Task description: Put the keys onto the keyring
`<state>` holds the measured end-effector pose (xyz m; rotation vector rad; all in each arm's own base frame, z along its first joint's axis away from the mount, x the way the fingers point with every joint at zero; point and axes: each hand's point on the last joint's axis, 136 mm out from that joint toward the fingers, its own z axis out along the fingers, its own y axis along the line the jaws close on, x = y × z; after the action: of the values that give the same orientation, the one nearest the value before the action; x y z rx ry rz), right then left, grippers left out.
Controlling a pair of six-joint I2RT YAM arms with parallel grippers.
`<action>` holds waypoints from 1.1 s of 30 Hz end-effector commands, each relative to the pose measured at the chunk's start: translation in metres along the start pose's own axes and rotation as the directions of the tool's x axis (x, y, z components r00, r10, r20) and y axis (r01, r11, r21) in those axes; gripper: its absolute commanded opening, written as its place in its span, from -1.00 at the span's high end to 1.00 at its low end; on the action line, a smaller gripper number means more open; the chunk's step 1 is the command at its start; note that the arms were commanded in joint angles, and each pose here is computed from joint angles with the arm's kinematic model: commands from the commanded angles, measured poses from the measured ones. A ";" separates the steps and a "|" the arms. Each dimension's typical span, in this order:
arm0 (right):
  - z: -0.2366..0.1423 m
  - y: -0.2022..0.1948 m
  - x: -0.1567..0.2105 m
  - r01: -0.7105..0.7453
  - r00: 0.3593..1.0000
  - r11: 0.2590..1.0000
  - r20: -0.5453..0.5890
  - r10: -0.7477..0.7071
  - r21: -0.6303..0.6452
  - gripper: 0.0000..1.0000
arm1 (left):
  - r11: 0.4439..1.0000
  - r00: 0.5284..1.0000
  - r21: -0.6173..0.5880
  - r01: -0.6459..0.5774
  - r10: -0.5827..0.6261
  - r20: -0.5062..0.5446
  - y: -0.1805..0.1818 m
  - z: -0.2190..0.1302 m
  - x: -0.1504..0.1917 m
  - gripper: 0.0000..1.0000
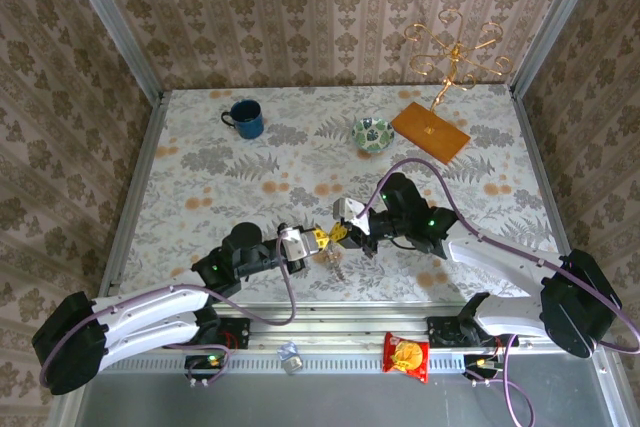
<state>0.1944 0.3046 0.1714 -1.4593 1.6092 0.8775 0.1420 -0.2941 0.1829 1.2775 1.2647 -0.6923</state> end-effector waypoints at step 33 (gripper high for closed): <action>-0.010 -0.006 -0.017 0.072 0.996 0.995 -0.052 -0.069 0.073 0.32 | 0.999 0.999 0.019 -0.036 0.036 -0.021 0.002 0.002 -0.007 1.00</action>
<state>0.1994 0.2968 0.1714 -1.5804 1.6805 0.6642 0.1446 -0.2970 0.1741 1.3707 1.3187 -0.6446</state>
